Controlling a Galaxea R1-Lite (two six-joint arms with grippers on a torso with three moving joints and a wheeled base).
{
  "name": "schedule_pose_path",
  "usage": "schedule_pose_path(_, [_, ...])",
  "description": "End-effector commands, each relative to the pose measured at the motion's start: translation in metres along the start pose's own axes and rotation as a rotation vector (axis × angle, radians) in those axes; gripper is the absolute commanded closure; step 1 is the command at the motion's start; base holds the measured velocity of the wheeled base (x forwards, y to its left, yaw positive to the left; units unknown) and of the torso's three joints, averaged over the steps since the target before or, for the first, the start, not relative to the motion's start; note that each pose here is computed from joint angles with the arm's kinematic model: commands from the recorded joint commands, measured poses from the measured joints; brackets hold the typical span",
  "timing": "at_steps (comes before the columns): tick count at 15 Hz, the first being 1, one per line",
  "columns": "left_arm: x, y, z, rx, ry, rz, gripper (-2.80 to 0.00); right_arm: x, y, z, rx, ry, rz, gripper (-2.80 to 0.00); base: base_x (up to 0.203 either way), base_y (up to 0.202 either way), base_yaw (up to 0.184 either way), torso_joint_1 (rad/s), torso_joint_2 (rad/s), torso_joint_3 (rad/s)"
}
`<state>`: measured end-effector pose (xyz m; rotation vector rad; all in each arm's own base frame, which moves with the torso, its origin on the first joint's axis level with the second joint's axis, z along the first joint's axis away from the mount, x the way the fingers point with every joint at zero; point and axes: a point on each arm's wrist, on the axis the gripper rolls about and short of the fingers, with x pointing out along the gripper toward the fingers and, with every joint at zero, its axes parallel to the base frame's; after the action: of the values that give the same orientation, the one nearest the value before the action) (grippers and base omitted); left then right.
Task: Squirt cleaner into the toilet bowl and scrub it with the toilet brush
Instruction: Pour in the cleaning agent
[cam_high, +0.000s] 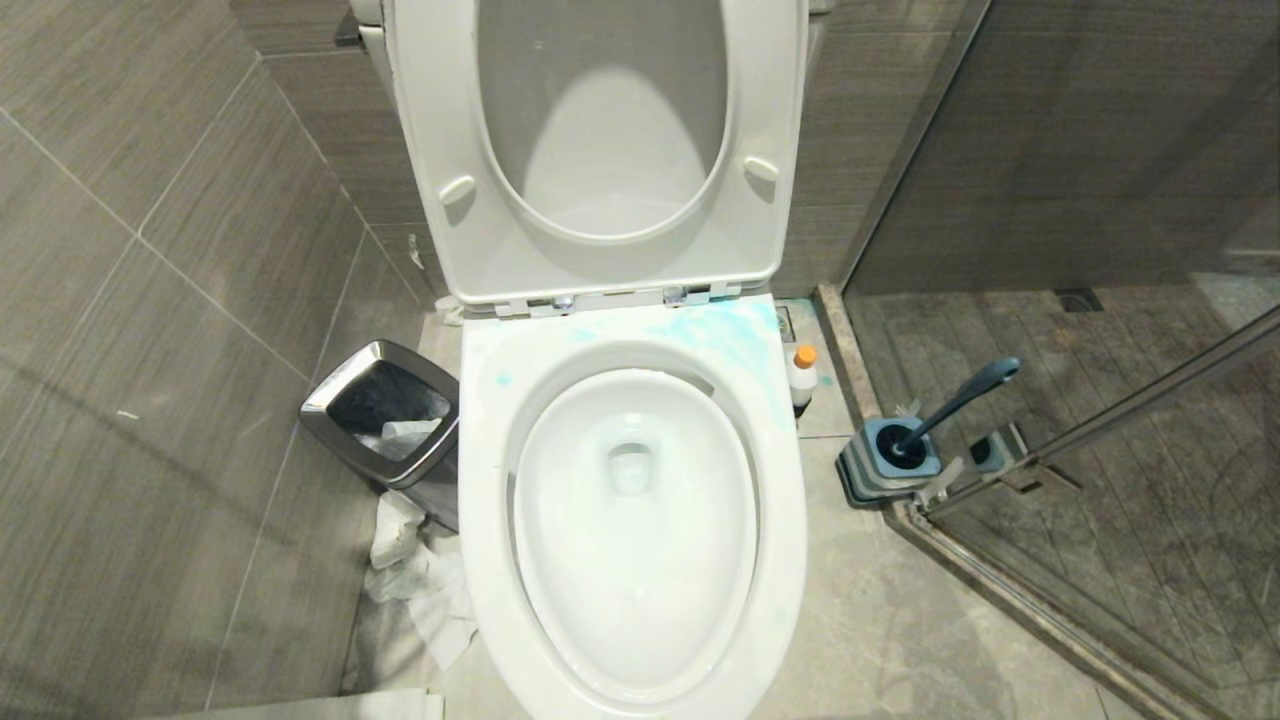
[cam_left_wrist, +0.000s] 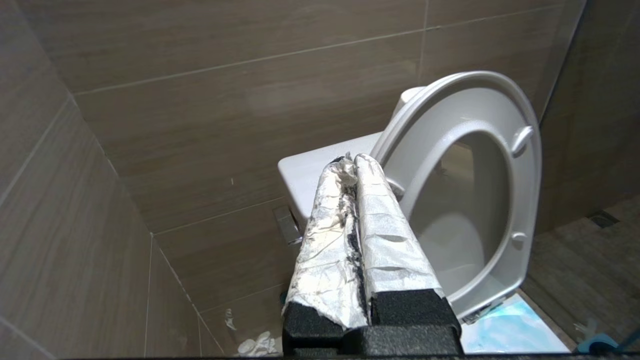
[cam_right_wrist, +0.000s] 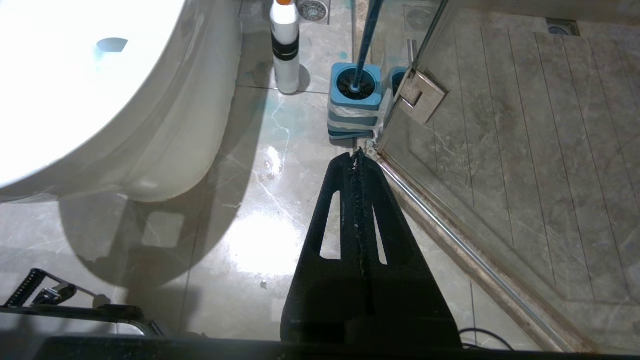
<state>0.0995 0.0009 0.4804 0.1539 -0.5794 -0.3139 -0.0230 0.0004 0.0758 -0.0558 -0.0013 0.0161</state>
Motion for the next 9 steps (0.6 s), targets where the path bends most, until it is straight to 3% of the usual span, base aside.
schedule_pose_path(1, [-0.042,-0.019,0.036,0.030,-0.068,-0.002,0.00,0.000,0.000,0.000,-0.001,0.001,0.001,0.00,0.000,0.000,0.000,0.000,0.00,0.000])
schedule_pose_path(5, [-0.103,-0.047,0.063,0.022,-0.105,0.000,0.00,0.000,0.000,0.000,-0.001,0.001,0.001,0.00,0.000,0.000,0.000,0.000,0.00,0.000])
schedule_pose_path(9, [-0.148,-0.067,0.047,-0.005,-0.061,0.010,0.00,0.000,0.000,0.000,-0.001,0.001,0.001,0.00,0.000,0.000,0.000,0.000,0.00,0.000])
